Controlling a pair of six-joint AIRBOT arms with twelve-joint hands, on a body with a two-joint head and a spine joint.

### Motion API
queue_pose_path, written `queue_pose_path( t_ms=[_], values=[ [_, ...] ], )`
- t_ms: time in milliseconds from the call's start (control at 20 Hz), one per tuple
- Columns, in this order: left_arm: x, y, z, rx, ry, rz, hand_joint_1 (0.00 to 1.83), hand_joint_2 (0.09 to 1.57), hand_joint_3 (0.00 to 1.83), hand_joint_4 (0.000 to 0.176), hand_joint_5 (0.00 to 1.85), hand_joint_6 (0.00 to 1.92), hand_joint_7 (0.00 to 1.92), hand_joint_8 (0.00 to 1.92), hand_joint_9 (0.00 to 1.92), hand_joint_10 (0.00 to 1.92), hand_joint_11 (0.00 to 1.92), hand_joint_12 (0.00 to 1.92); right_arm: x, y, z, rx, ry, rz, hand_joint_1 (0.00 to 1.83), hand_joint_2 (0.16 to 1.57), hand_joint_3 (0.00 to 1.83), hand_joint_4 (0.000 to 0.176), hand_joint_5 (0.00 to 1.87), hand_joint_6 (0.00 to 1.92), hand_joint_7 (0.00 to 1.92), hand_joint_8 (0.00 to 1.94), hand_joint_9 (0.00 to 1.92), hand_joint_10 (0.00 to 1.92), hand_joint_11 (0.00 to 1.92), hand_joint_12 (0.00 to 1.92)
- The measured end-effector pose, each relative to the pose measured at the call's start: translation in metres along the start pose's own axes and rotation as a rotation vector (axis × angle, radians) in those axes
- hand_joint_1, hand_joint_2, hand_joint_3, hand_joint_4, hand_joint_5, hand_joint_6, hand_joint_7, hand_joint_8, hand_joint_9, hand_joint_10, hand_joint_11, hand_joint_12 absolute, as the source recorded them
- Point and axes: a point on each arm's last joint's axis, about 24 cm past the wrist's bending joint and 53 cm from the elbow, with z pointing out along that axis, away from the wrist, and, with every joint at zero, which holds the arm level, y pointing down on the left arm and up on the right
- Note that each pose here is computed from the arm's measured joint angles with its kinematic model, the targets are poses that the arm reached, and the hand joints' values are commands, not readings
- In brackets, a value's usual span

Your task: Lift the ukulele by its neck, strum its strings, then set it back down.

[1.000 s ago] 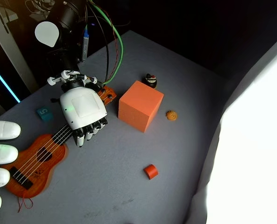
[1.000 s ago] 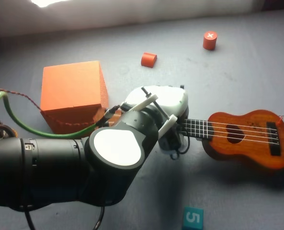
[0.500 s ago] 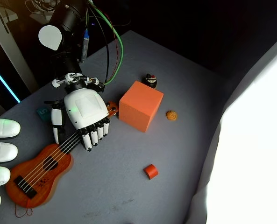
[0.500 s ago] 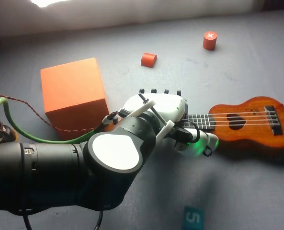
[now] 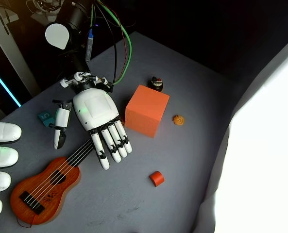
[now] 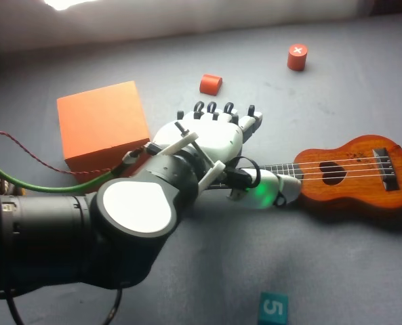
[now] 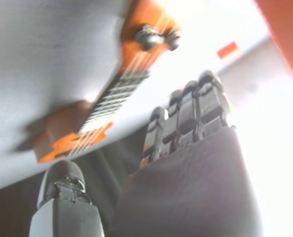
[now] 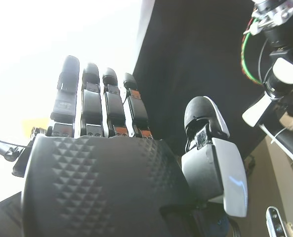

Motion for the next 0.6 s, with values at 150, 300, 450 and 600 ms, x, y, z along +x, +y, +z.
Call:
queue_pose_path(
  t_ms=[150, 300, 450, 600],
  values=[
    [-0.018, -0.019, -0.003, 0.046, -0.015, 0.043, 0.02, 1.01, 0.0, 0.114, 0.0, 0.0, 0.0, 0.0, 0.0, 0.0, 0.0, 0.0, 0.0, 0.0, 0.0, -0.001, 0.0, 0.0, 0.0, 1.29, 0.0, 0.0, 0.12, 0.01, 0.13, 0.0, 0.07, 0.13, 0.0, 0.53],
    [-0.038, -0.037, -0.01, 0.089, -0.045, 0.095, 0.01, 1.09, 0.0, 0.055, 0.11, 0.01, 0.2, 0.01, 0.2, 0.03, 0.0, 0.62, 0.001, 0.0, 0.0, 0.0, 0.001, -0.001, 0.0, 1.3, 0.0, 0.0, 0.16, 0.03, 0.16, 0.01, 0.13, 0.16, 0.0, 0.63],
    [-0.057, -0.049, -0.018, 0.115, -0.064, 0.126, 0.06, 1.12, 0.0, 0.0, 0.43, 0.05, 0.61, 0.08, 0.51, 0.36, 0.07, 1.41, 0.0, 0.001, 0.0, -0.001, 0.001, 0.0, 0.0, 1.29, 0.0, 0.0, 0.32, 0.1, 0.41, 0.09, 0.35, 0.36, 0.0, 1.23],
    [-0.084, -0.057, -0.033, 0.121, -0.085, 0.165, 0.01, 1.22, 0.01, 0.0, 0.95, 0.25, 0.92, 0.86, 0.75, 1.26, 0.55, 1.66, 0.001, 0.001, 0.0, -0.001, 0.001, 0.0, 0.03, 1.31, 0.0, 0.0, 0.77, 0.96, 0.99, 0.79, 0.74, 1.38, 0.47, 1.9]
  ],
)
